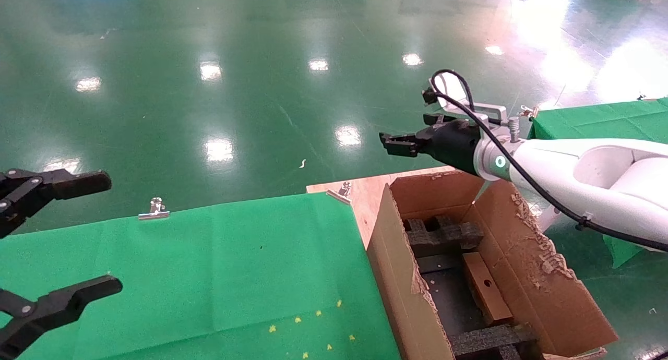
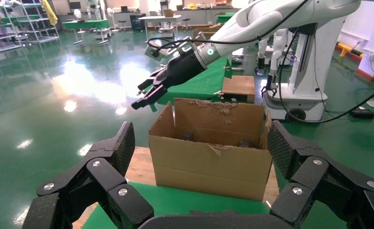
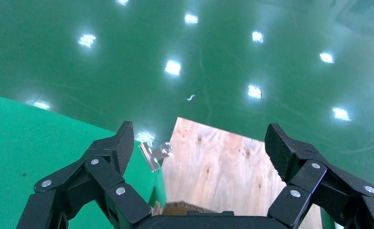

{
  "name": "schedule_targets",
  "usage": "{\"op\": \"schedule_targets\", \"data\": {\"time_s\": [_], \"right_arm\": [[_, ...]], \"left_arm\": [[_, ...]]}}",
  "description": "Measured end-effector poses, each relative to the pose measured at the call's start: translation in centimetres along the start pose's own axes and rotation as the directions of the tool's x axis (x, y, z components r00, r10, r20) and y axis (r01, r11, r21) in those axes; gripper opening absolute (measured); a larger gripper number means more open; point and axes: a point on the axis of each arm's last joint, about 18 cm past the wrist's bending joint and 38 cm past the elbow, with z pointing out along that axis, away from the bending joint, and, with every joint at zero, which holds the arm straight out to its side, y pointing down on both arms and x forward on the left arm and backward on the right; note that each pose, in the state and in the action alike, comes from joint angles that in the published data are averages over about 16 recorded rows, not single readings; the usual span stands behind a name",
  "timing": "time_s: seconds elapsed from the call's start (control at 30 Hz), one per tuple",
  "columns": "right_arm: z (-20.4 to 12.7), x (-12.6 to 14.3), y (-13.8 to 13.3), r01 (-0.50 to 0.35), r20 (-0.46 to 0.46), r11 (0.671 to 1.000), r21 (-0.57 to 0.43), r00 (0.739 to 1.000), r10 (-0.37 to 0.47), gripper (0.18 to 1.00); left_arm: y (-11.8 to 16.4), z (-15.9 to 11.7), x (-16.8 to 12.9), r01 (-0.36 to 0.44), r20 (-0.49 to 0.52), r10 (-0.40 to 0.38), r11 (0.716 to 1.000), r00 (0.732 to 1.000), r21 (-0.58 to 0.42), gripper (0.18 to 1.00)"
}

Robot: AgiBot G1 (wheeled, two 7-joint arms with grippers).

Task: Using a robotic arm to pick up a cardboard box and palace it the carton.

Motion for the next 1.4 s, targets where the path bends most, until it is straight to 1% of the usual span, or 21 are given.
{"op": "schedule_targets", "data": {"time_s": [0.17,0.37,0.6,0.77,0.97,1.13,1.27,1.4], "right_arm": [[0.0,-0.2,-0.4,0.000,0.011,1.000,0.011,1.000,0.000,1.001],[0.0,0.0,0.2,-0.002,0.001,1.000,-0.011,1.000,0.002,1.001],[0.0,0.1,1.1,-0.011,0.003,0.998,-0.065,1.000,0.011,1.001],[-0.2,-0.2,1.9,-0.019,0.032,0.993,-0.121,0.999,0.023,1.001],[-0.7,-1.1,3.0,-0.016,0.105,0.982,-0.187,0.994,0.037,1.001],[-1.3,-2.3,3.6,-0.002,0.193,0.975,-0.224,0.980,0.047,1.001],[-1.9,-3.4,3.8,0.016,0.278,0.971,-0.237,0.959,0.052,1.001],[-2.7,-4.6,3.9,0.039,0.371,0.972,-0.232,0.927,0.051,1.001]], "left_arm": [[0.0,0.0,0.0,0.000,0.000,0.000,1.000,1.000,0.000,1.001],[0.0,0.0,0.0,0.000,0.000,0.000,1.000,1.000,0.000,1.001],[0.0,0.0,0.0,0.000,0.000,0.000,1.000,1.000,0.000,1.001],[0.0,0.0,0.0,0.000,0.000,0.000,1.000,1.000,0.000,1.001],[0.0,0.0,0.0,0.000,0.000,0.000,1.000,1.000,0.000,1.001],[0.0,0.0,0.0,0.000,0.000,0.000,1.000,1.000,0.000,1.001],[0.0,0.0,0.0,0.000,0.000,0.000,1.000,1.000,0.000,1.001],[0.0,0.0,0.0,0.000,0.000,0.000,1.000,1.000,0.000,1.001]]}}
